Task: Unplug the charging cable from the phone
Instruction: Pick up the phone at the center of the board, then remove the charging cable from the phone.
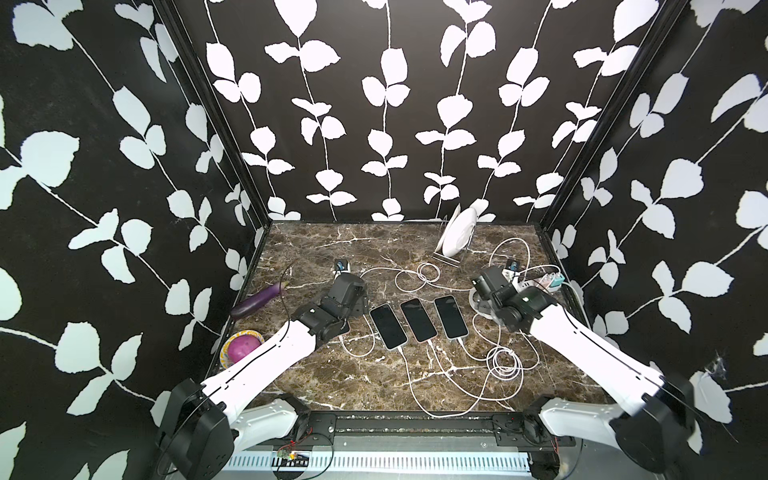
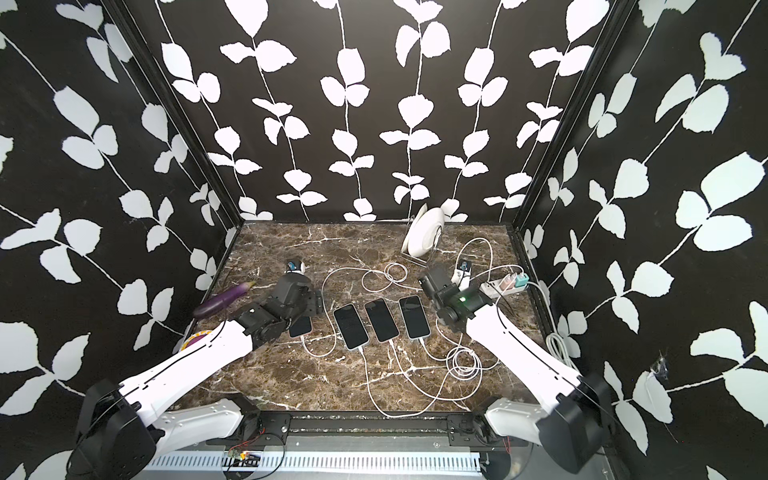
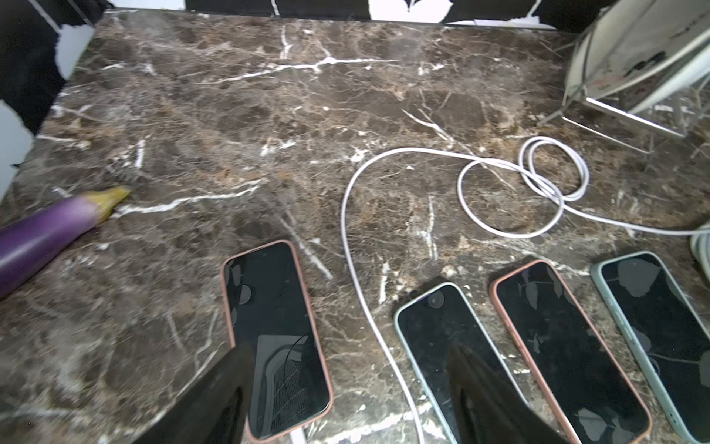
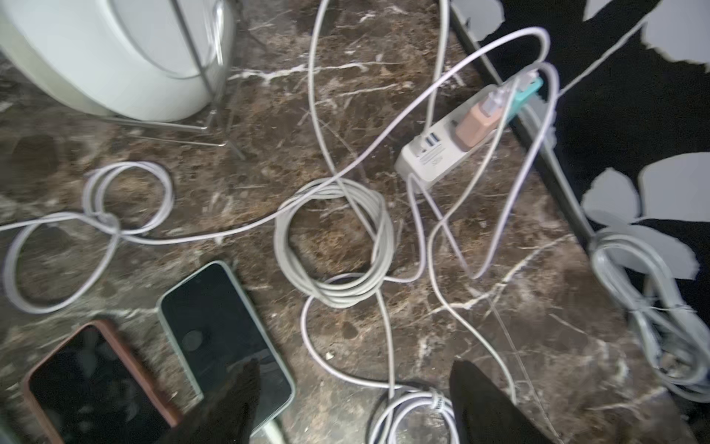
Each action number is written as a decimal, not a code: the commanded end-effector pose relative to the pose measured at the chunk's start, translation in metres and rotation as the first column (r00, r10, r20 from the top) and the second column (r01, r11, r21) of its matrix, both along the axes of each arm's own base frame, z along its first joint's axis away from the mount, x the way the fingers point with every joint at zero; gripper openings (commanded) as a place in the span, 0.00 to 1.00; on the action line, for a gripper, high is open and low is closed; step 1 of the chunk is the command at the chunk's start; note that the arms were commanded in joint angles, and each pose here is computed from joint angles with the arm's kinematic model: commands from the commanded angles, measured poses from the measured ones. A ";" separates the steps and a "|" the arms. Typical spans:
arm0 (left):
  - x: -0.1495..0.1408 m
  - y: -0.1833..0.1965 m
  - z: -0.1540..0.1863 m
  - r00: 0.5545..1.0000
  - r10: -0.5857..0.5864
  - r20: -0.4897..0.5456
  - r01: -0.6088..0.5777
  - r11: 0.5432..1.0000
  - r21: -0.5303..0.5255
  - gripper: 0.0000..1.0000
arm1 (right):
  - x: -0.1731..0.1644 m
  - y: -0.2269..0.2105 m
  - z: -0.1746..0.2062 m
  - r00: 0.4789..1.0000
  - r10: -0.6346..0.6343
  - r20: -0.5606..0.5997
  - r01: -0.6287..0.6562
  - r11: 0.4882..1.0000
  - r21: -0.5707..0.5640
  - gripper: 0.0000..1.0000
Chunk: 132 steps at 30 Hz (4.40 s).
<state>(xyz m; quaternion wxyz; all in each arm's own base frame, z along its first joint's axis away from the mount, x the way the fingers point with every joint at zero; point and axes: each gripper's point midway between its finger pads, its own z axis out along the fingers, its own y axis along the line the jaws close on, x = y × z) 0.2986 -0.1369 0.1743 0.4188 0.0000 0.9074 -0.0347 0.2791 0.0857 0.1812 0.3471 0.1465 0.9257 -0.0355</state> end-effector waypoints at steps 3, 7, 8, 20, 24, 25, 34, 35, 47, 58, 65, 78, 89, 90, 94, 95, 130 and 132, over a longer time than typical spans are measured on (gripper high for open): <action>-0.023 0.007 -0.013 0.998 0.007 -0.059 -0.005 0.999 0.037 0.81 | 0.002 0.061 -0.006 0.963 0.269 -0.023 -0.263 0.954 0.146 0.74; -0.031 0.008 -0.025 0.994 0.014 -0.107 -0.010 0.999 0.042 0.83 | 0.000 0.093 -0.022 0.917 0.391 -0.076 -0.378 0.914 0.145 0.73; -0.033 0.008 -0.029 0.992 0.023 -0.121 -0.019 0.999 0.041 0.84 | 0.000 0.097 -0.028 0.909 0.406 -0.095 -0.393 0.911 0.127 0.73; -0.029 -0.009 -0.050 0.979 0.004 -0.202 -0.002 1.000 0.011 0.89 | 0.031 0.104 -0.091 0.857 0.445 -0.260 -0.436 0.895 0.095 0.99; -0.029 -0.012 -0.051 0.980 0.000 -0.197 -0.002 1.000 -0.011 0.91 | 0.043 0.106 -0.102 0.846 0.460 -0.271 -0.443 0.888 0.125 0.99; -0.029 -0.012 -0.052 0.980 0.001 -0.197 -0.003 1.000 -0.012 0.91 | 0.046 0.106 -0.105 0.842 0.460 -0.283 -0.446 0.888 0.115 0.99; -0.037 -0.030 -0.052 0.976 -0.061 -0.211 0.046 0.996 -0.073 0.91 | 0.052 0.105 -0.129 0.818 0.456 -0.351 -0.457 0.885 0.088 0.99; -0.037 -0.032 -0.052 0.975 -0.064 -0.211 0.046 0.995 -0.086 0.91 | 0.052 0.103 -0.132 0.815 0.452 -0.363 -0.455 0.887 0.082 0.98; -0.042 -0.042 -0.061 0.975 -0.090 -0.204 0.060 0.987 -0.150 0.91 | 0.045 0.101 -0.150 0.785 0.478 -0.393 -0.481 0.871 0.098 0.97; -0.044 -0.056 -0.066 0.966 -0.123 -0.225 0.094 0.986 -0.137 0.85 | 0.039 0.093 -0.162 0.775 0.465 -0.429 -0.482 0.873 0.075 0.93; -0.042 -0.068 -0.062 0.963 -0.153 -0.221 0.123 0.982 -0.142 0.84 | 0.043 0.089 -0.166 0.784 0.446 -0.432 -0.469 0.881 0.059 0.91; -0.048 -0.109 -0.061 0.947 -0.241 -0.210 0.213 0.966 -0.148 0.84 | 0.035 0.078 -0.176 0.781 0.428 -0.455 -0.438 0.894 0.090 0.79; -0.067 -0.169 -0.055 0.912 -0.408 -0.045 0.382 0.884 -0.269 0.81 | 0.041 0.081 -0.155 0.802 0.449 -0.393 -0.449 0.888 0.097 0.16; -0.070 -0.175 -0.055 0.906 -0.422 -0.036 0.397 0.876 -0.275 0.80 | 0.042 0.081 -0.151 0.805 0.453 -0.383 -0.453 0.886 0.096 0.11; -0.074 -0.194 -0.058 0.899 -0.438 -0.004 0.415 0.855 -0.313 0.80 | 0.045 0.082 -0.138 0.817 0.464 -0.344 -0.463 0.882 0.089 0.00; -0.074 -0.196 -0.060 0.900 -0.436 -0.010 0.410 0.855 -0.318 0.79 | 0.045 0.082 -0.136 0.817 0.466 -0.339 -0.465 0.881 0.091 0.00; -0.147 -0.329 -0.076 0.725 -0.600 0.338 0.638 0.402 -0.656 0.76 | 0.046 0.092 -0.070 0.873 0.470 -0.133 -0.447 0.878 0.169 0.00; -0.146 -0.331 -0.079 0.728 -0.601 0.329 0.635 0.411 -0.654 0.74 | 0.045 0.092 -0.069 0.873 0.470 -0.129 -0.446 0.878 0.175 0.00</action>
